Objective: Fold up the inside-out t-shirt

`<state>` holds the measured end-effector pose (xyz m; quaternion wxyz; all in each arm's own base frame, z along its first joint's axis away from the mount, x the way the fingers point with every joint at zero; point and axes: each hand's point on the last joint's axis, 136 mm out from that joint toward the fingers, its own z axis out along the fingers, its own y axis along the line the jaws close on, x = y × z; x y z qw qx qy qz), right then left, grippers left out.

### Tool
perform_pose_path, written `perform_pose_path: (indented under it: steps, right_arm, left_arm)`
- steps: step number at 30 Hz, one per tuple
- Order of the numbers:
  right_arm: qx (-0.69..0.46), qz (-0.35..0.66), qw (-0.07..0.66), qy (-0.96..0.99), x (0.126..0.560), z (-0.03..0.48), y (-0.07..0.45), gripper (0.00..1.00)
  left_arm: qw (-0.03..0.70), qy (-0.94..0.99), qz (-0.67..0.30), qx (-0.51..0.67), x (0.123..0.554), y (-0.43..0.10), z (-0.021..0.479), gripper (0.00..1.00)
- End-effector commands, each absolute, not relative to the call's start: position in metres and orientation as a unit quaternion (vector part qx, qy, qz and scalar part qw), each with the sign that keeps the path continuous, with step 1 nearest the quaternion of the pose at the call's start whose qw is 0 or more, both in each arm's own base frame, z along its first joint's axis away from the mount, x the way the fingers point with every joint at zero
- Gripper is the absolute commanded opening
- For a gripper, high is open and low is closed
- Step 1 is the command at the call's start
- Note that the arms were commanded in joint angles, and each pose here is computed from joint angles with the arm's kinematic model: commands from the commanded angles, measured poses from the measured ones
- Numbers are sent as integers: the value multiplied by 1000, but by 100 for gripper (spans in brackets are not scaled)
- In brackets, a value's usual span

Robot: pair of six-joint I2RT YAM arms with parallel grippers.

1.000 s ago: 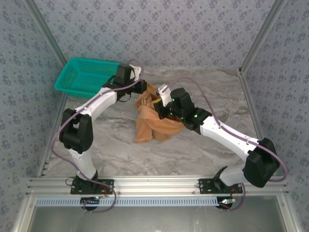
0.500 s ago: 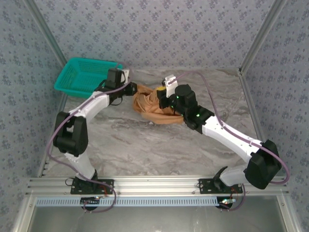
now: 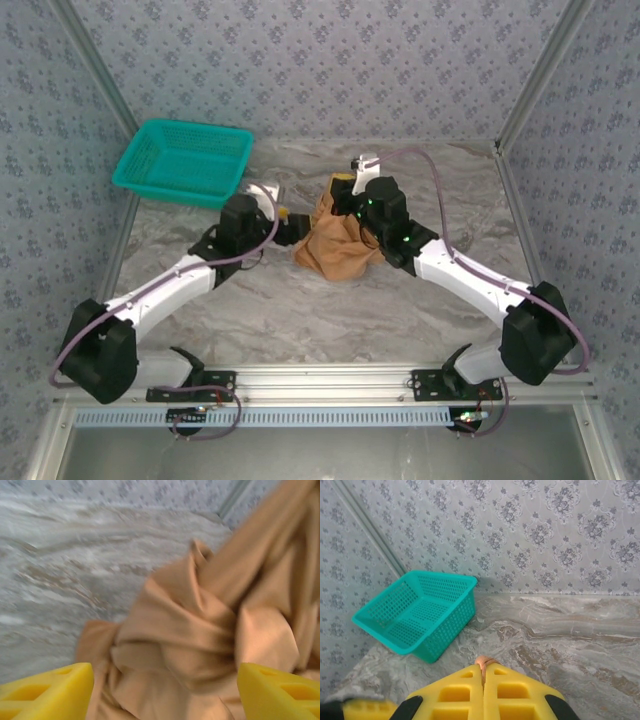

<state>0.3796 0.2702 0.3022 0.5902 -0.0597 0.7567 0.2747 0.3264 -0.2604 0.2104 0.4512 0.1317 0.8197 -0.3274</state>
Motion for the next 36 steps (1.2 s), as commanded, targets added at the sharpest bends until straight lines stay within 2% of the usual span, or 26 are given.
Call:
perform_pose_path:
  steps: [1,7,12,18,23,26,27,31,33,36]
  right_arm:
    - [8,319,615,721,386,327,263,0]
    - [78,335,629,697,393,337,249,0]
    - [100,328,628,698,399,339,244,0]
    - [103,338,609,710,404,333,246,0]
    - [106,345,598,715,403,330,246,0]
    - [113,354,591,716,405,331,244,0]
    - [116,357,589,716,406,331,243,0]
    - [142,374,587,704,411,344,226,0]
    - [155,386,591,691,414,357,214,0]
    - [161,405,604,667,417,384,203,0]
  left_arm:
    - [478,793,-349,143,324,-280,221,77]
    - [454,796,-366,160,305,-311,195,80]
    - [489,770,-362,191,274,-317,201,80]
    - [538,709,-325,320,242,-338,216,81]
    - [551,668,-295,403,240,-374,218,80]
    - [555,655,-294,421,248,-393,218,68]
    - [557,650,-298,422,251,-399,218,59]
    - [554,640,-314,431,245,-405,211,12]
    - [551,643,-315,428,238,-395,198,6]
    - [529,662,-298,440,230,-384,169,4]
